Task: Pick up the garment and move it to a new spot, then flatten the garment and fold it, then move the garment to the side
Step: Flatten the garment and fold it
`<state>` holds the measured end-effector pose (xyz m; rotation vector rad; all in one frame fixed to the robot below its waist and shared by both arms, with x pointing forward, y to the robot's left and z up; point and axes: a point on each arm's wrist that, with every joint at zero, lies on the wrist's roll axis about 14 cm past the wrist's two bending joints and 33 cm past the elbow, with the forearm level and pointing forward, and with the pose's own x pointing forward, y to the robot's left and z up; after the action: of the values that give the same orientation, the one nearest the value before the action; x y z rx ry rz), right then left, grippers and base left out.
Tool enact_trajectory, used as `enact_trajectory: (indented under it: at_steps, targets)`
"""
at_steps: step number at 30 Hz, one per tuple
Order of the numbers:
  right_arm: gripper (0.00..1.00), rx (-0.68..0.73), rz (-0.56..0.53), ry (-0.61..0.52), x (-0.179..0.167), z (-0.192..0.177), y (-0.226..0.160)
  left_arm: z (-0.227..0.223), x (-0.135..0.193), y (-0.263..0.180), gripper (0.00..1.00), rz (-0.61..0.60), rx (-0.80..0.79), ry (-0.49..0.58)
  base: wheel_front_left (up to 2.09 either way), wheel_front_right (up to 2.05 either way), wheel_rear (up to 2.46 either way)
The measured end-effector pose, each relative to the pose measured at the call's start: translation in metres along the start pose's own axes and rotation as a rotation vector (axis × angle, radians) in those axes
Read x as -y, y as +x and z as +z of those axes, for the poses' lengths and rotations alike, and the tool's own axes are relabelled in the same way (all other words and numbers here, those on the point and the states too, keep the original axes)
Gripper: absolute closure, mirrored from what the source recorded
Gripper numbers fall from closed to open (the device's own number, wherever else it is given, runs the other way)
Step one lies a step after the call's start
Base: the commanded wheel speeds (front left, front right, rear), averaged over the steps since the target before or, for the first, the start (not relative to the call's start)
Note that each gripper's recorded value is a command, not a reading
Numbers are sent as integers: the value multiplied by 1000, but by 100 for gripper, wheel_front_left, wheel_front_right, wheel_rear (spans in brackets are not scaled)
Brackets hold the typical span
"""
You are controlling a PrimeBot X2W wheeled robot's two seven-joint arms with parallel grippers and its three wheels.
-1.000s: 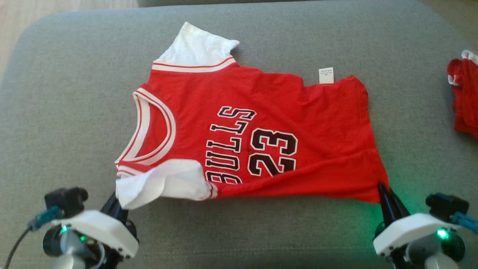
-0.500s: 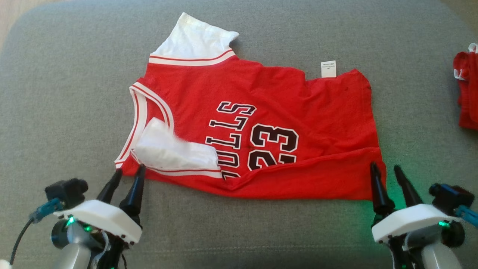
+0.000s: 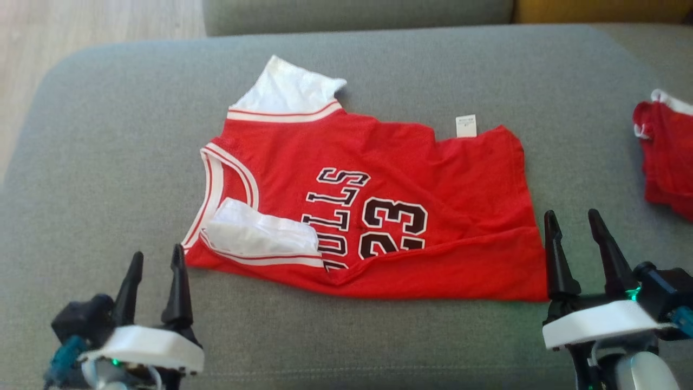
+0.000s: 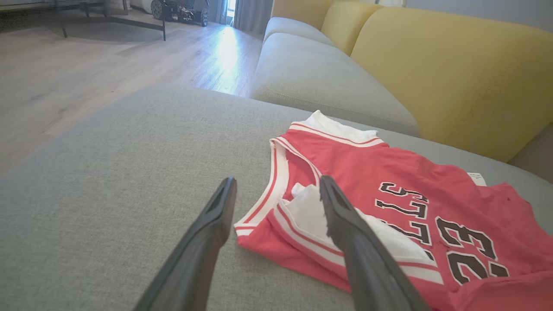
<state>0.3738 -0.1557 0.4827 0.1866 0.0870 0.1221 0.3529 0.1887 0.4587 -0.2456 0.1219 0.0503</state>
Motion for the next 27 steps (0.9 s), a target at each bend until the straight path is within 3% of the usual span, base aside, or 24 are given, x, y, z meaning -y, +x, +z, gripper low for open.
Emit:
enact_trajectory:
  at_steps: [9,27]
  targets:
    - [0,-4,15,-20,-7,1,-18,-5,9,-24,0,-13,3,15,0,0,0]
    - [0,-13,17,-3,-7,0,-15,-5,10,-21,0,-22,4,29,0,0,0]
